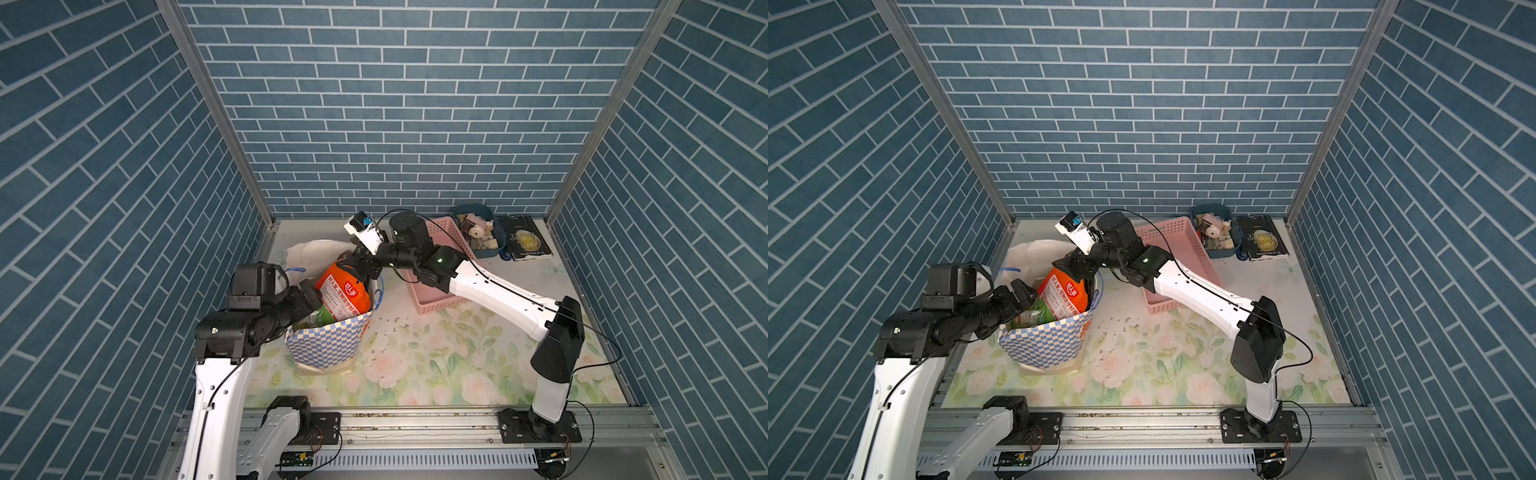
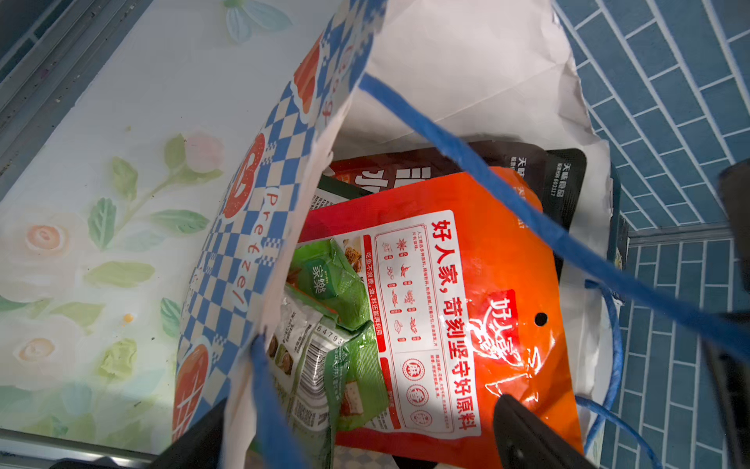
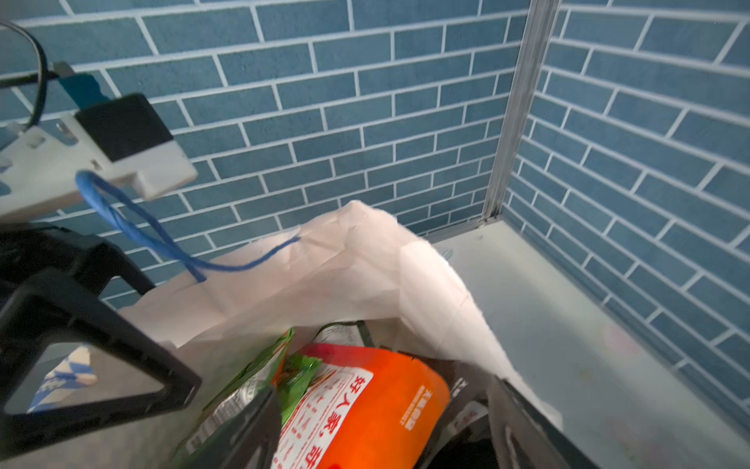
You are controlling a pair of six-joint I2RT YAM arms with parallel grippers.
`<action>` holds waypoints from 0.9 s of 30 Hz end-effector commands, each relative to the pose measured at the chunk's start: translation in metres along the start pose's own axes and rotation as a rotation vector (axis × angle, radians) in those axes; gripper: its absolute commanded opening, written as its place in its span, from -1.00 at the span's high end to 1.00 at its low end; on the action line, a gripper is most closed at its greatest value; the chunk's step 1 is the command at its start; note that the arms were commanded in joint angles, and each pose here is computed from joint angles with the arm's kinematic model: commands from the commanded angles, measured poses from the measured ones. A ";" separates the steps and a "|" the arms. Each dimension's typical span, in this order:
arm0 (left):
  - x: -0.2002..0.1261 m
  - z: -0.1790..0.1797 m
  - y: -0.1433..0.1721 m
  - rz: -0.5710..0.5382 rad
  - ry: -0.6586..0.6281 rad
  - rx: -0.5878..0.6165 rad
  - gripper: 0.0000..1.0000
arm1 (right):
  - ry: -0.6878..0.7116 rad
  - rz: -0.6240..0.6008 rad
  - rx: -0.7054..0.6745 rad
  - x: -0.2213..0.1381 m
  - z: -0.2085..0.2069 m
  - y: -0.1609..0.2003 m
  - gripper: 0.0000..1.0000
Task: Place the condiment packets inside the bag
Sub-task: Reset both arms
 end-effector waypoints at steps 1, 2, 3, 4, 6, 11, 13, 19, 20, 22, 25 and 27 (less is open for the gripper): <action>-0.007 -0.003 0.006 0.004 0.078 0.088 -0.99 | 0.075 -0.032 -0.088 0.003 -0.009 -0.008 -0.66; -0.014 -0.007 0.005 -0.032 0.134 0.111 -0.99 | 0.089 -0.036 -0.085 0.001 -0.010 -0.010 -0.66; -0.021 -0.009 0.005 -0.066 0.172 0.124 -0.99 | 0.104 -0.035 -0.078 -0.001 -0.011 -0.011 -0.69; -0.027 -0.011 0.004 -0.104 0.204 0.133 -0.99 | 0.122 -0.032 -0.066 -0.003 -0.013 -0.012 -0.71; -0.038 -0.012 0.002 -0.181 0.230 0.127 -0.99 | 0.173 -0.020 -0.026 -0.008 -0.017 -0.013 -0.82; -0.073 -0.007 -0.008 -0.425 0.217 0.028 -0.99 | 0.256 0.011 0.146 -0.029 -0.031 -0.010 -0.92; -0.087 -0.010 -0.012 -0.510 0.260 0.027 -0.99 | 0.267 0.005 0.191 -0.039 -0.032 -0.005 -0.92; -0.132 -0.023 -0.022 -0.792 0.421 0.083 -0.99 | 0.372 -0.030 0.266 -0.091 -0.039 0.003 -0.99; -0.135 -0.026 -0.028 -0.835 0.422 0.084 -0.99 | 0.397 -0.037 0.282 -0.105 -0.043 0.004 -0.99; -0.137 -0.031 -0.041 -0.908 0.384 0.076 -0.99 | 0.462 -0.042 0.322 -0.135 -0.056 0.010 -0.99; -0.122 -0.036 -0.069 -0.979 0.202 0.020 -0.99 | 0.572 -0.029 0.371 -0.183 -0.073 0.024 -0.99; -0.107 -0.041 -0.085 -0.998 0.116 0.012 -0.99 | 0.631 0.007 0.382 -0.208 -0.078 0.034 -0.99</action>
Point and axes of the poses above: each gripper's point midway between its finger pads, its own x axis out along the fingers, its own z axis along the line the jaws close on, y = z × x, the point moved 9 cm from there along -x, back along the fingers, and after that the axes turned 11 degrees about -x, right-handed, at the moved point
